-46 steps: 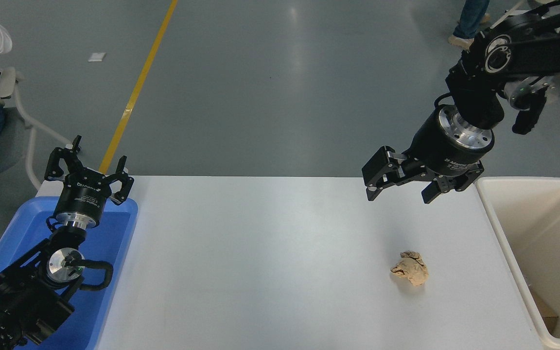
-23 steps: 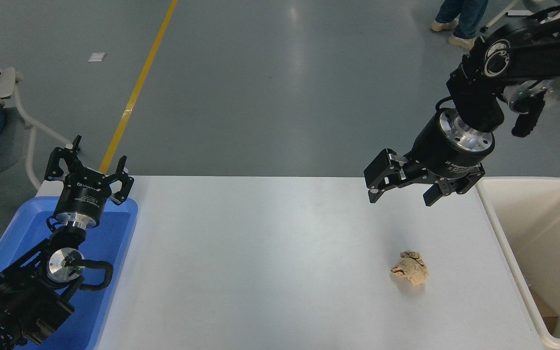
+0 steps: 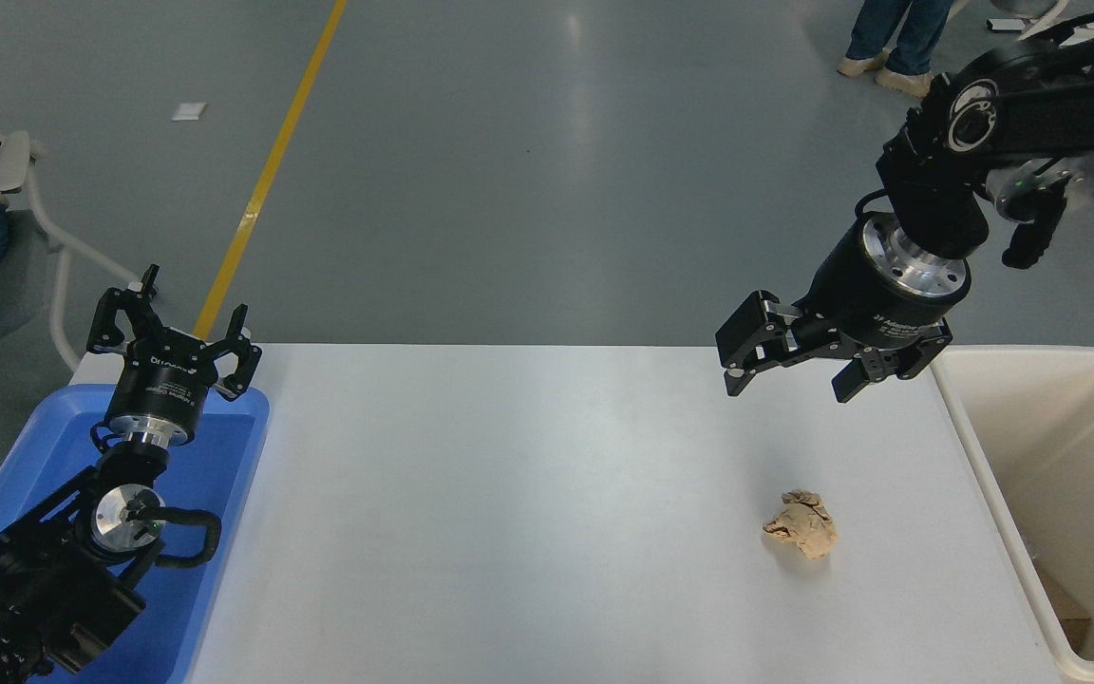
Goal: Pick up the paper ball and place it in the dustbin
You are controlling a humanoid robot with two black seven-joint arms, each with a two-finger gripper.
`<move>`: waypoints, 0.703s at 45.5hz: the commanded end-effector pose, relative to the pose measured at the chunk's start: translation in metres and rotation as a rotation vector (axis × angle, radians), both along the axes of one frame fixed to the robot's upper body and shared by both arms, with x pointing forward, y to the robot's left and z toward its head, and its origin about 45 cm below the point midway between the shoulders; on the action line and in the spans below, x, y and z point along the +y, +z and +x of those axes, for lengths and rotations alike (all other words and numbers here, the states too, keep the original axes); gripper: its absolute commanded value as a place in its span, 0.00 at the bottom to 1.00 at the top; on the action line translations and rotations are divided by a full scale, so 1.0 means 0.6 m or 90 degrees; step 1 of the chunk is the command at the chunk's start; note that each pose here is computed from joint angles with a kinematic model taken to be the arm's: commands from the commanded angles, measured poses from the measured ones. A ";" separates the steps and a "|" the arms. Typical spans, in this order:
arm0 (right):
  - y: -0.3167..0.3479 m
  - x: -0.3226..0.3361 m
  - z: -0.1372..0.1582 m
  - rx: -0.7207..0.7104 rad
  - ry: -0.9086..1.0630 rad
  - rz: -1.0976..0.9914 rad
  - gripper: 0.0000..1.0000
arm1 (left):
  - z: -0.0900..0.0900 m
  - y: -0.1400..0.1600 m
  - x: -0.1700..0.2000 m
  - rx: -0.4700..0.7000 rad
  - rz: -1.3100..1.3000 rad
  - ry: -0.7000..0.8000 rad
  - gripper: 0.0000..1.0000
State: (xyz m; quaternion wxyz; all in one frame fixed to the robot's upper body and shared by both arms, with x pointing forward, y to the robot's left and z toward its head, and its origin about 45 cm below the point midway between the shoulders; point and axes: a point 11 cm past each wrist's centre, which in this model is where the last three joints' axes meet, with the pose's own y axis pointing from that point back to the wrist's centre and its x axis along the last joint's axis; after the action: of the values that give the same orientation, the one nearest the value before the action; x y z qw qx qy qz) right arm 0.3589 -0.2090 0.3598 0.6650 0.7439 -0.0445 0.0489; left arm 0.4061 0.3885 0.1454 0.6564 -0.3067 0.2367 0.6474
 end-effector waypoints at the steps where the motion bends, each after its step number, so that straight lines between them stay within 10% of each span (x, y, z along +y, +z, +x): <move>1: 0.006 -0.020 0.004 -0.009 -0.013 -0.033 1.00 | 0.000 0.000 -0.001 -0.001 -0.001 -0.001 0.99; 32: -0.238 -0.094 0.044 -0.056 -0.069 -0.145 1.00 | 0.000 0.000 0.000 0.000 0.000 -0.001 0.99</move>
State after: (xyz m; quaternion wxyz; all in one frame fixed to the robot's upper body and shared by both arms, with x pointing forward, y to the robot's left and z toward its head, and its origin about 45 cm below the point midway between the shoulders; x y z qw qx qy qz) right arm 0.3767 -0.2445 0.2749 0.7222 0.6859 -0.0808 0.0374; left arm 0.4061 0.3884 0.1454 0.6568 -0.3068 0.2369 0.6468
